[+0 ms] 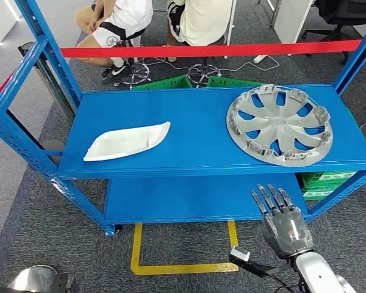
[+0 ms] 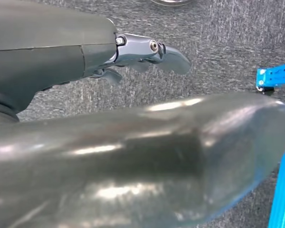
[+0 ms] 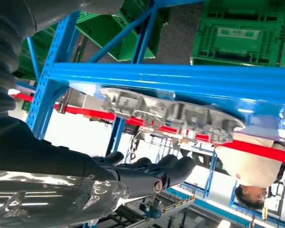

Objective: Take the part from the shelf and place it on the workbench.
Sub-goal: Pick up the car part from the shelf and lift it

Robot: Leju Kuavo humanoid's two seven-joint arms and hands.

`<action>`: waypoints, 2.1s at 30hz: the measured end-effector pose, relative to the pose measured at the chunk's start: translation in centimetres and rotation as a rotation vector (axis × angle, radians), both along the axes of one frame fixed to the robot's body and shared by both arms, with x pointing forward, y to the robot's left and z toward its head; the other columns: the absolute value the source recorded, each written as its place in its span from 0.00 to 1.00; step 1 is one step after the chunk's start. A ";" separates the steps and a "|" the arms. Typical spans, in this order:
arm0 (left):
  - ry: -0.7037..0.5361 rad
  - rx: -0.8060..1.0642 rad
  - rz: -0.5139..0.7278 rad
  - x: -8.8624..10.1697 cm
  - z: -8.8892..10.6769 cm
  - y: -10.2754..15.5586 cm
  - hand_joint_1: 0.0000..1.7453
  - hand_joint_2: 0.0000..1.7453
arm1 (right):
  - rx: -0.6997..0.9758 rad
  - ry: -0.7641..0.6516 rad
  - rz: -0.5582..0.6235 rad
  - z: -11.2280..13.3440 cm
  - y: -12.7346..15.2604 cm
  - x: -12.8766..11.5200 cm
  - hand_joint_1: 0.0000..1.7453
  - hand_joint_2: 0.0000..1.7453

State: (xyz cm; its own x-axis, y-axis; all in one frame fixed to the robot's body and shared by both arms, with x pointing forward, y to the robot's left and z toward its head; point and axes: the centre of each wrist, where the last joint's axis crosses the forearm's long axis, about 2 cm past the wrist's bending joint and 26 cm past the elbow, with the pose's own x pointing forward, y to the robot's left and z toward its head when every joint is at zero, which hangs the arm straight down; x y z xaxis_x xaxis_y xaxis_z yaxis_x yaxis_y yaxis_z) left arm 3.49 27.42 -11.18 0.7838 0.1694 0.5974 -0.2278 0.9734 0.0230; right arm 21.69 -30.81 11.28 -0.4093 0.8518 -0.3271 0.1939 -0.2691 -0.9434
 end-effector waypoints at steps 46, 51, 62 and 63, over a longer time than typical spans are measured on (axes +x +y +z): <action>0.015 -0.020 -0.176 0.3 0.0 -0.3 0.00 0.00 | 0.442 0.085 -0.402 2.8 -8.2 13.2 0.00 1.00; 0.013 -0.023 -0.198 0.5 0.0 -0.1 0.00 0.00 | 0.338 0.321 -0.355 3.2 -7.5 16.5 0.00 1.00; 0.017 -0.020 -0.232 1.1 0.1 -0.1 0.00 0.00 | 0.091 0.443 -0.300 4.5 -5.3 20.6 0.00 1.00; 0.017 -0.020 -0.232 1.2 0.1 -0.1 0.00 0.00 | 0.080 0.447 -0.299 4.6 -5.2 20.7 0.00 1.00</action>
State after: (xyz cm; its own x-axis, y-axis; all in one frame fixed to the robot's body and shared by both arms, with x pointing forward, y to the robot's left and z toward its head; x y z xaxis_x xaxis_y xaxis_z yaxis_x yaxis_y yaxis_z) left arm 4.65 27.35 -11.06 0.8132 -0.0054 0.5820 0.0028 1.0000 0.0055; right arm 42.36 -36.05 15.85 -0.2295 0.9675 -0.1063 -0.3046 -0.1751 -0.9362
